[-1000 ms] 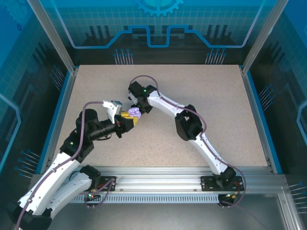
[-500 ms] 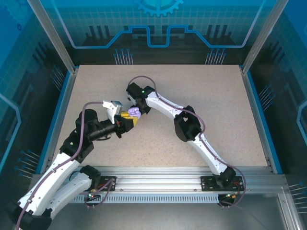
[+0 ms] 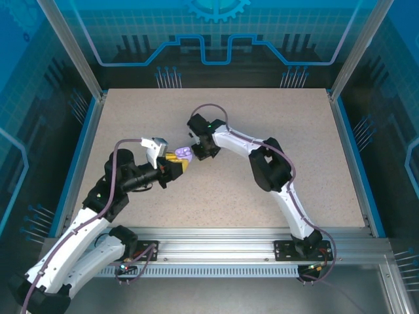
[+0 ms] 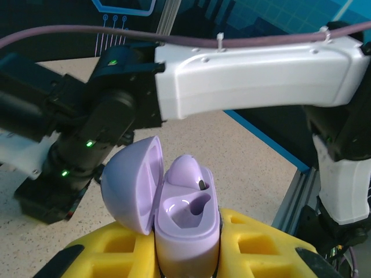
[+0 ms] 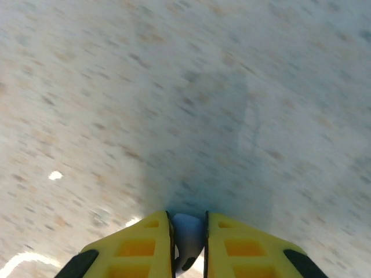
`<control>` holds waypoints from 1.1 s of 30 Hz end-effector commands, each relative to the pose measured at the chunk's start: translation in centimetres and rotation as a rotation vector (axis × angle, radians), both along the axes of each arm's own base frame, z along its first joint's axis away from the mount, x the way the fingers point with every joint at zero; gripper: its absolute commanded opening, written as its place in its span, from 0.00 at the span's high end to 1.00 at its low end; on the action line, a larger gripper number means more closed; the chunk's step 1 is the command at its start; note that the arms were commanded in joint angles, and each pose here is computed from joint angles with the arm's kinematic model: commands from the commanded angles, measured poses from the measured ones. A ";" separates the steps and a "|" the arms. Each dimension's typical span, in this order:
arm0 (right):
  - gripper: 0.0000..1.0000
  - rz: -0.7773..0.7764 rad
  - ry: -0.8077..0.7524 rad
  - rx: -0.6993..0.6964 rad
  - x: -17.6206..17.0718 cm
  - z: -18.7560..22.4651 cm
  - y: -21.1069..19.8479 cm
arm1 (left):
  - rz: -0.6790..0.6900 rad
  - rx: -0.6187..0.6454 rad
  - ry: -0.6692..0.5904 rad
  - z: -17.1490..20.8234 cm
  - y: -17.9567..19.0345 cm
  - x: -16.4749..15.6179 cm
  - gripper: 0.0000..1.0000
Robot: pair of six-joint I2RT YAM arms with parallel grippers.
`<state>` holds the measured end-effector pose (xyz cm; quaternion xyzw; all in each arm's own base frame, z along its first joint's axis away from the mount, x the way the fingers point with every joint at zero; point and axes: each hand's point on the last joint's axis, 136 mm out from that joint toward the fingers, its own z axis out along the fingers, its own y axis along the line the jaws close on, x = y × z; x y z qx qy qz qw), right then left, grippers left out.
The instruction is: Insert the wireless bluetooth earbuds into the charging case
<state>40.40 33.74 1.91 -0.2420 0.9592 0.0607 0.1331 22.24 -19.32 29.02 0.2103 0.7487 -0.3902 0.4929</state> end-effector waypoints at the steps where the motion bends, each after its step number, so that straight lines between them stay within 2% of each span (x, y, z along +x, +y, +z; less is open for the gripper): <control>1: 0.83 -0.076 0.005 -0.045 -0.1 0.1 -3.7 | 0.009 -0.024 0.020 -0.4 0.0 0.5 0.82; 9: 0.83 -0.155 -0.010 -0.016 -1.4 0.9 -8.1 | -0.007 -0.040 0.060 -1.6 -0.9 1.5 0.82; 17: 0.84 -0.233 -0.078 0.087 -2.2 3.7 -11.1 | -0.016 -0.063 0.097 -3.4 -1.8 2.8 0.82; 33: 0.86 -0.242 -0.259 0.341 -4.0 11.8 -12.5 | 0.013 -0.079 0.216 -7.4 -3.1 5.3 0.82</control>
